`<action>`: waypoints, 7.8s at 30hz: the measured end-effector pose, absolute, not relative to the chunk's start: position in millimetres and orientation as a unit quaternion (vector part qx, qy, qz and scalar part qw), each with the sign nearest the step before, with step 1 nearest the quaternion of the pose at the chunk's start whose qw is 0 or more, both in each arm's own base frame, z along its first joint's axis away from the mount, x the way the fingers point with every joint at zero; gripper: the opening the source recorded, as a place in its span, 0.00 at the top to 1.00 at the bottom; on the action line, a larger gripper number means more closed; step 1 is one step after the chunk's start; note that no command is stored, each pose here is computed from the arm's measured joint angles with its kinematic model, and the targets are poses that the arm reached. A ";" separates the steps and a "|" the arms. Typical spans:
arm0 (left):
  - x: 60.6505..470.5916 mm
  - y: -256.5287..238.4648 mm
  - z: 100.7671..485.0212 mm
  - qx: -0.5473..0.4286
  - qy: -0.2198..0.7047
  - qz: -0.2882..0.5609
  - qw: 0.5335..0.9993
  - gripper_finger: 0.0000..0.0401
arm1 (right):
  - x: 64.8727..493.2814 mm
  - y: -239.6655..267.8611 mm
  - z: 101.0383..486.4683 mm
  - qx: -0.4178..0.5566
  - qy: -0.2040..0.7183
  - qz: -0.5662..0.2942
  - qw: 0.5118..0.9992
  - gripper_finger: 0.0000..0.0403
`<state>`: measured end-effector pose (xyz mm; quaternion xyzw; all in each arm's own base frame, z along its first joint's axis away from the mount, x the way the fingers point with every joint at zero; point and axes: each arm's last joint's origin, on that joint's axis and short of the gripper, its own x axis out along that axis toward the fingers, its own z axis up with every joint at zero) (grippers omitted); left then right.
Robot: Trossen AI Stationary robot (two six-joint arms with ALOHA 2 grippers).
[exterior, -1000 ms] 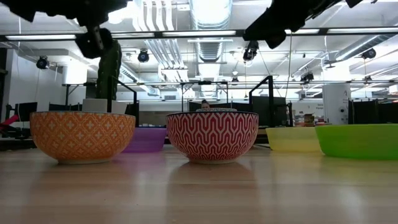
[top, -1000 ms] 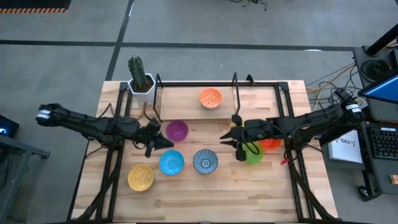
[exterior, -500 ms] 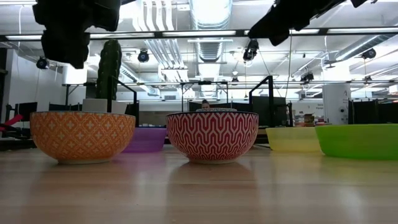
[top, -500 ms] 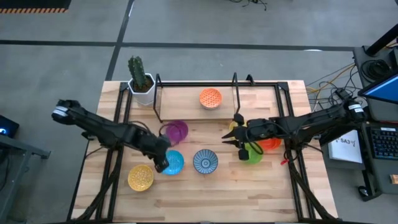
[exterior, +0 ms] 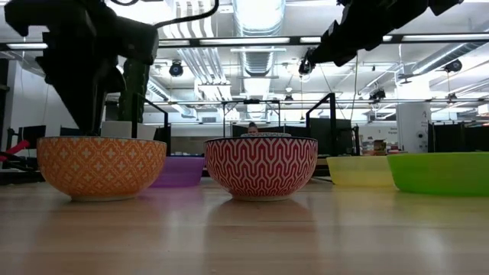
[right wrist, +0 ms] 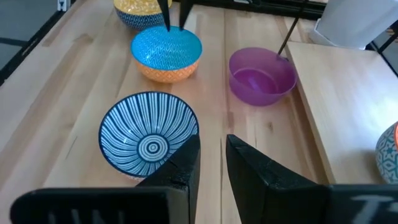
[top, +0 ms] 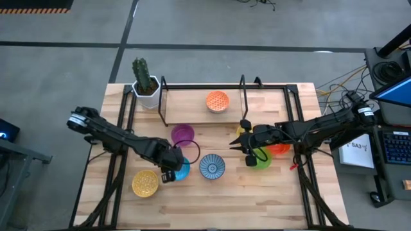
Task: Place and stack bowls onto a shelf
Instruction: Stack the orange-blue patterned bowl on top of the blue-orange patterned bowl on the shelf
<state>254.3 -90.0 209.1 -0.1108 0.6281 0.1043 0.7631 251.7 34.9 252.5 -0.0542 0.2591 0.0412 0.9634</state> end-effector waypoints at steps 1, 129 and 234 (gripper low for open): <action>253.9 -89.4 208.3 -0.104 0.629 0.112 0.762 0.75 | 251.6 34.9 252.4 -0.057 0.259 0.042 0.963 0.84; 392.0 225.0 306.6 -0.314 0.479 0.304 0.761 0.99 | 174.5 15.9 257.7 -0.090 0.136 0.056 0.985 0.84; 412.3 236.7 281.5 -0.237 0.510 0.284 0.776 0.69 | 176.0 16.0 269.5 -0.115 0.104 0.056 0.986 0.84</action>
